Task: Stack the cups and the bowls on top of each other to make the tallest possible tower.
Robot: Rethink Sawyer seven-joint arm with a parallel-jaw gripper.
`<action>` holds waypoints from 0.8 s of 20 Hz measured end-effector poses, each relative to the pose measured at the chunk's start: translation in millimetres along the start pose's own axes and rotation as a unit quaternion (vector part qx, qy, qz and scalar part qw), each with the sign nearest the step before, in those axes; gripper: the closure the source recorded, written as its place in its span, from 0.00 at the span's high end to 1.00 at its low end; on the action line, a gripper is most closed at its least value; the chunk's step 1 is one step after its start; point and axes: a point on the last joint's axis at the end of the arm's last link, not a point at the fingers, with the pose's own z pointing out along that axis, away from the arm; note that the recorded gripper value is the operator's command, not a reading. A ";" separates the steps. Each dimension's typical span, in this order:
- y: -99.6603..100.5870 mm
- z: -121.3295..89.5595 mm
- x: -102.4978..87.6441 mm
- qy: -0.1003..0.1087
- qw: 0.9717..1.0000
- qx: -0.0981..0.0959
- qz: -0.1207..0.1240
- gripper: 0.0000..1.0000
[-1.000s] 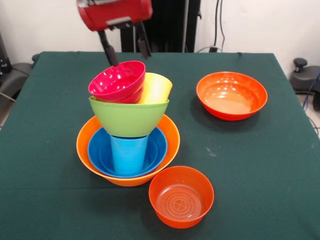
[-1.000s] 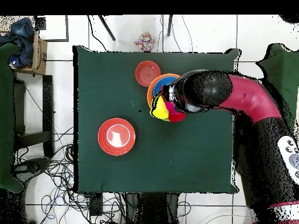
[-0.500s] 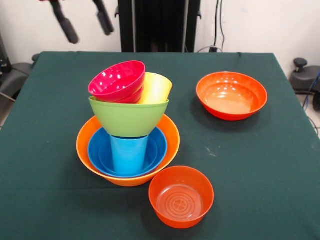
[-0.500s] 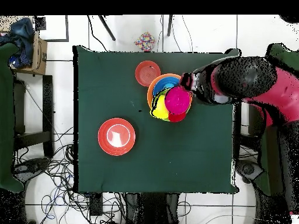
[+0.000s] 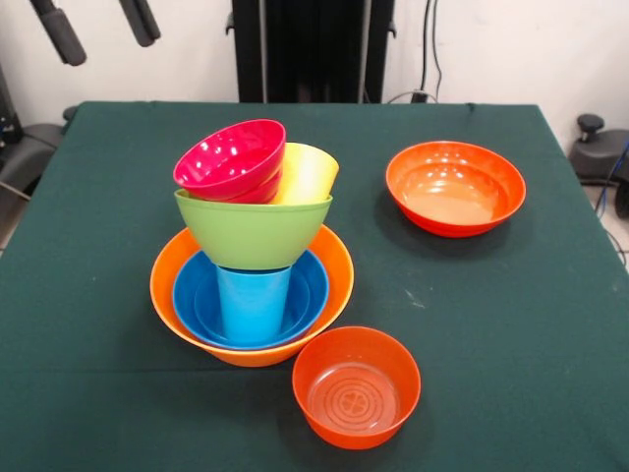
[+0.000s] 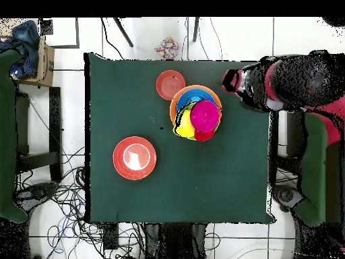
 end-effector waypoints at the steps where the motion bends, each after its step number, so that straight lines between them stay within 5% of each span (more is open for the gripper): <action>1: 0.0 -1.6 -1.7 -0.002 1.000 0.000 0.000 1.00; 16: -4.9 -17.4 -16.3 -0.025 1.000 0.004 0.002 1.00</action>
